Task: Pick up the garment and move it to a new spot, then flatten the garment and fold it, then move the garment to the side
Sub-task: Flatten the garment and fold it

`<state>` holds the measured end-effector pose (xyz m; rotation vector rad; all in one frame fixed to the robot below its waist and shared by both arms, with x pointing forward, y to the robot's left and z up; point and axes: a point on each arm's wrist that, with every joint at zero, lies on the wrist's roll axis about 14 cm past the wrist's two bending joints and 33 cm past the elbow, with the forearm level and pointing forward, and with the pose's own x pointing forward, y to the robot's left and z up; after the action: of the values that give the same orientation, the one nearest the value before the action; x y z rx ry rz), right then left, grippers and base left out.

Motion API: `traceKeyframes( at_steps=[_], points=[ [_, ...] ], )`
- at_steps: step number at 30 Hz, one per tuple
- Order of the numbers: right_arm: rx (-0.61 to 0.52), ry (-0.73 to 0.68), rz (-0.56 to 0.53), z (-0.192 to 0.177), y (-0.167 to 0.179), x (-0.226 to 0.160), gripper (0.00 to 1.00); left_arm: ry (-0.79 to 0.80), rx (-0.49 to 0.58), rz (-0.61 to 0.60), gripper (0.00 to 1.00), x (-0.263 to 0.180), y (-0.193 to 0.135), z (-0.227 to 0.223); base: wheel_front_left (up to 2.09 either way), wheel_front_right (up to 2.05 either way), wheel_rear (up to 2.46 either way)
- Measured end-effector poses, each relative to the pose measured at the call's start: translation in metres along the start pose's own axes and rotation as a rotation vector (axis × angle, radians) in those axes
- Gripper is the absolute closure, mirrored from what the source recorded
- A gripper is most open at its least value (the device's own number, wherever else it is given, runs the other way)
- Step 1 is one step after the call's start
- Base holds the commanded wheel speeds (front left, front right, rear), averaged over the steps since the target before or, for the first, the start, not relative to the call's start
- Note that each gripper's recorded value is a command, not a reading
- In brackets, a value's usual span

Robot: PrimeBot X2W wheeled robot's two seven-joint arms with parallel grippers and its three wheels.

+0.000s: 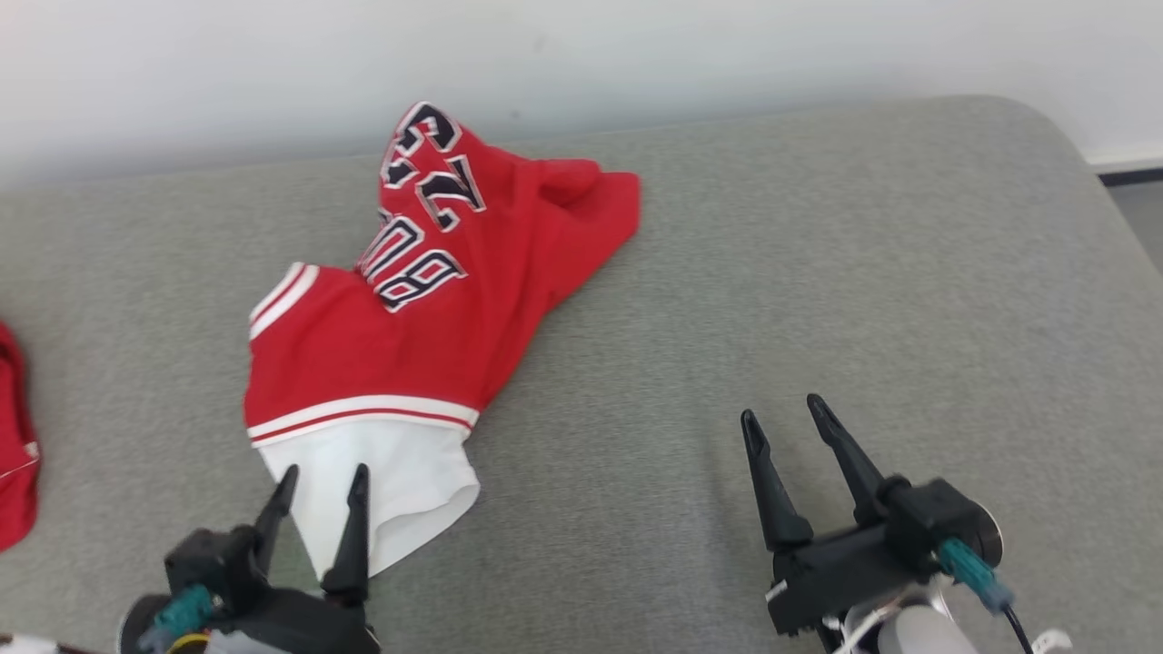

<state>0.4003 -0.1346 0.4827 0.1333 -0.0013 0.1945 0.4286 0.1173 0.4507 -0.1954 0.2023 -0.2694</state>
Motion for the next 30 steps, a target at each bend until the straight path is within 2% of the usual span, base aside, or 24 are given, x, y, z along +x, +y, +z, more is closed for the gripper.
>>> traceKeyframes(
  at_steps=[5,8,13,15,20,24,30],
  points=[
    [0.003,0.059,0.026,-0.016,0.003,0.026,0.0,-0.034,0.007,0.008,0.0,-0.021,-0.006,0.002,0.0,0.0,0.0],
    [0.005,0.084,0.042,-0.018,0.001,0.059,0.0,-0.068,0.015,0.035,0.0,-0.042,-0.005,0.006,0.0,0.0,0.0],
    [-0.03,0.151,0.069,-0.026,0.0,0.093,0.0,-0.1,0.013,0.065,0.0,-0.061,0.0,0.011,0.0,0.0,0.0],
    [-0.076,0.169,0.1,-0.022,0.004,0.115,0.0,-0.116,0.007,0.093,0.0,-0.07,0.007,0.015,0.0,0.0,0.0],
    [-0.064,0.184,0.122,-0.008,0.018,0.168,0.0,-0.152,0.004,0.149,0.0,-0.084,0.024,0.023,0.0,0.0,0.0],
    [-0.084,0.286,0.152,-0.027,0.032,0.194,0.0,-0.139,-0.003,0.186,0.0,-0.091,0.036,0.018,0.0,0.0,0.0],
    [-0.17,0.546,0.191,-0.089,0.04,0.206,0.0,-0.088,-0.012,0.248,0.0,-0.096,0.057,0.0,0.0,0.0,0.0]
  ],
)
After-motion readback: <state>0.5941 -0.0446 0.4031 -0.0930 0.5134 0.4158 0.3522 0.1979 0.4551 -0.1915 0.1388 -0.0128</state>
